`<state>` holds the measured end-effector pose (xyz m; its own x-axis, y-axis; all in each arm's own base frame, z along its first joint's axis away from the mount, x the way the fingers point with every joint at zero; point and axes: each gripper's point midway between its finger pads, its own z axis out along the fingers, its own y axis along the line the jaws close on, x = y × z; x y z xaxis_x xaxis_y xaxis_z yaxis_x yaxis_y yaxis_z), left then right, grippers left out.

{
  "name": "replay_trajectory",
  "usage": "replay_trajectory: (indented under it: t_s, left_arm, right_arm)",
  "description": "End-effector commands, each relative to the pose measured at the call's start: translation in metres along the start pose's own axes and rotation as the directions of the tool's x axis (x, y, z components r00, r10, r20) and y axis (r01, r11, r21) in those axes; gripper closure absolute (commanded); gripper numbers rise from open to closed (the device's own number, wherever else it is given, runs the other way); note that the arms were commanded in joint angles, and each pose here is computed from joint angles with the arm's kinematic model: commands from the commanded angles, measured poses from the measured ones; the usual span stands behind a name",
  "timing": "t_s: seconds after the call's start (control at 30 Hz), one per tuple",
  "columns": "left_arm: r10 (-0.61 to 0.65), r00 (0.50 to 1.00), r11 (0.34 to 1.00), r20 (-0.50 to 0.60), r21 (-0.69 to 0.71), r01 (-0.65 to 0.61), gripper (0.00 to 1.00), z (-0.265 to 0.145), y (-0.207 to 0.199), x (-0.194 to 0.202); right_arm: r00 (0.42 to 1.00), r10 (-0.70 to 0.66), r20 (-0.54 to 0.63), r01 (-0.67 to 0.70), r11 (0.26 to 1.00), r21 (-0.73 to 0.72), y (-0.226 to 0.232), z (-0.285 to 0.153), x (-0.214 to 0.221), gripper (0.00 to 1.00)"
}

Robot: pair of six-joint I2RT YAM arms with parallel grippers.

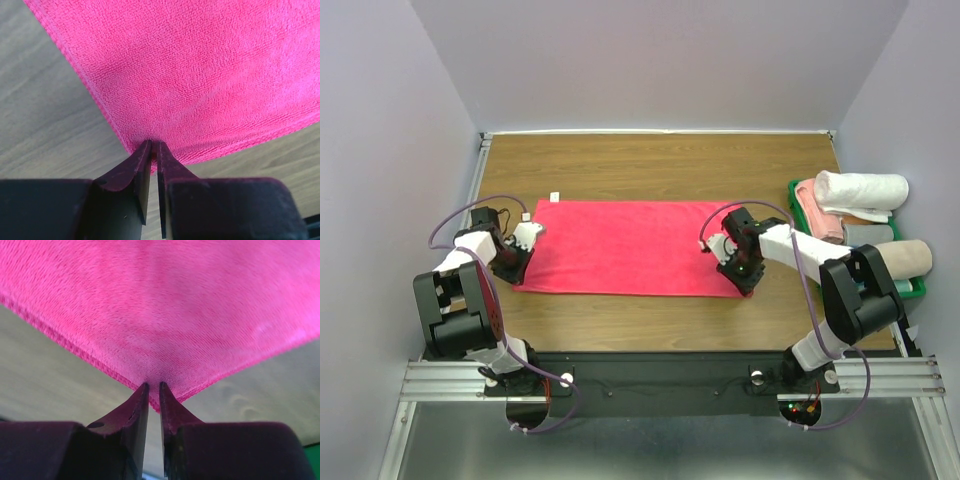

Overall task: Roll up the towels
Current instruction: Flatten the towel

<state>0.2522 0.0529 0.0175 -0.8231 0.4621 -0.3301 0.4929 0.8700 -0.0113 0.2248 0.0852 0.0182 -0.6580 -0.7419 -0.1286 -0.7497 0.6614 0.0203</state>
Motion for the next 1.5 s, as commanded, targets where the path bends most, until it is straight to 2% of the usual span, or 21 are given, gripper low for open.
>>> replay_trajectory:
  t_s: [0.0, 0.13, 0.23, 0.27, 0.33, 0.37, 0.43, 0.53, 0.57, 0.63, 0.73, 0.83, 0.9, 0.97, 1.07, 1.1, 1.13, 1.2, 1.27, 1.37, 1.47]
  left_arm:
    - [0.014, 0.996, 0.997, -0.086, 0.071, -0.007, 0.78, -0.010, -0.018, 0.026]
    - [0.017, 0.996, 0.998, -0.088, 0.067, -0.011, 0.78, -0.013, -0.018, 0.025]
    - [0.022, 0.999, 0.998, -0.045, 0.059, -0.019, 0.64, -0.023, -0.015, 0.012]
    - [0.024, 1.000, 0.997, -0.006, 0.068, -0.023, 0.55, -0.030, -0.017, 0.003]
    - [0.031, 0.998, 0.997, 0.055, 0.064, -0.034, 0.47, -0.043, -0.013, -0.017]
    - [0.040, 0.993, 0.998, 0.115, 0.036, -0.045, 0.39, -0.057, -0.003, -0.039]
    - [0.047, 0.980, 0.997, 0.192, 0.053, -0.058, 0.31, -0.072, -0.002, -0.064]
    - [0.059, 0.944, 0.998, 0.326, 0.004, -0.064, 0.01, -0.103, 0.018, -0.112]
    - [0.079, 0.919, 0.997, 0.386, -0.042, -0.068, 0.01, -0.118, 0.031, -0.136]
    - [0.054, 0.887, 0.998, 0.458, -0.060, -0.030, 0.01, -0.135, 0.041, -0.161]
    - [0.075, 0.799, 0.991, 0.597, -0.131, 0.005, 0.01, -0.171, 0.062, -0.207]
    - [0.205, 0.672, 0.974, 0.712, -0.217, -0.067, 0.01, -0.203, 0.065, -0.240]
    - [0.235, 0.591, 0.955, 0.772, -0.296, 0.007, 0.01, -0.224, 0.078, -0.255]
    - [0.240, 0.567, 0.943, 0.788, -0.328, 0.056, 0.01, -0.232, 0.087, -0.260]
    - [0.254, 0.636, 0.941, 0.729, -0.338, 0.011, 0.04, -0.210, 0.099, -0.264]
    - [0.257, 0.669, 0.939, 0.697, -0.344, -0.002, 0.12, -0.198, 0.114, -0.273]
    - [0.205, 0.739, 0.957, 0.642, -0.291, -0.012, 0.18, -0.177, 0.112, -0.262]
    - [0.159, 0.808, 0.979, 0.567, -0.199, -0.053, 0.30, -0.145, 0.114, -0.257]
    - [0.134, 0.833, 0.986, 0.537, -0.155, -0.059, 0.32, -0.130, 0.114, -0.254]
    - [0.117, 0.860, 0.991, 0.496, -0.119, -0.066, 0.40, -0.104, 0.114, -0.245]
    - [0.100, 0.881, 0.992, 0.462, -0.115, -0.052, 0.53, -0.087, 0.114, -0.243]
  right_arm:
    - [0.984, -0.058, -0.171, 0.036, 0.991, -0.126, 0.035, -0.006, 0.044, 0.79]
    - [0.982, -0.059, -0.181, 0.042, 0.994, -0.098, 0.029, -0.008, 0.044, 0.76]
    - [0.991, -0.042, -0.125, 0.038, 0.998, -0.041, 0.019, -0.020, 0.026, 0.66]
    - [0.994, -0.035, -0.101, 0.033, 0.999, -0.028, 0.016, -0.025, 0.018, 0.60]
    - [0.999, -0.020, -0.037, 0.020, 1.000, 0.002, 0.009, -0.038, -0.001, 0.48]
    - [0.999, -0.019, 0.033, 0.018, 0.999, 0.027, 0.002, -0.054, -0.023, 0.37]
    - [0.991, -0.005, 0.136, -0.003, 0.998, 0.061, -0.010, -0.079, -0.056, 0.29]
    - [0.971, 0.027, 0.236, -0.044, 0.997, 0.066, -0.025, -0.102, -0.087, 0.11]
    - [0.958, 0.045, 0.284, -0.067, 0.995, 0.070, -0.038, -0.114, -0.104, 0.00]
    - [0.924, 0.089, 0.371, -0.128, 0.988, 0.082, -0.059, -0.130, -0.128, 0.00]
    - [0.823, 0.181, 0.539, -0.262, 0.962, 0.076, -0.103, -0.161, -0.163, 0.00]
    - [0.785, 0.168, 0.596, -0.321, 0.934, 0.159, -0.139, -0.168, -0.178, 0.00]
    - [0.777, 0.123, 0.618, -0.286, 0.943, 0.172, -0.143, -0.169, -0.188, 0.00]
    - [0.770, 0.164, 0.617, -0.329, 0.930, 0.163, -0.154, -0.164, -0.198, 0.00]
    - [0.802, 0.222, 0.555, -0.329, 0.939, 0.100, -0.162, -0.140, -0.194, 0.00]
    - [0.808, 0.238, 0.539, -0.332, 0.940, 0.083, -0.164, -0.131, -0.193, 0.00]
    - [0.818, 0.246, 0.520, -0.330, 0.941, 0.074, -0.166, -0.123, -0.189, 0.01]
    - [0.833, 0.285, 0.474, -0.354, 0.933, 0.061, -0.176, -0.101, -0.178, 0.08]
    - [0.839, 0.306, 0.451, -0.369, 0.928, 0.056, -0.186, -0.091, -0.167, 0.17]
    - [0.843, 0.343, 0.413, -0.389, 0.921, 0.028, -0.193, -0.072, -0.156, 0.38]
    - [0.843, 0.364, 0.396, -0.402, 0.915, 0.016, -0.197, -0.062, -0.151, 0.46]
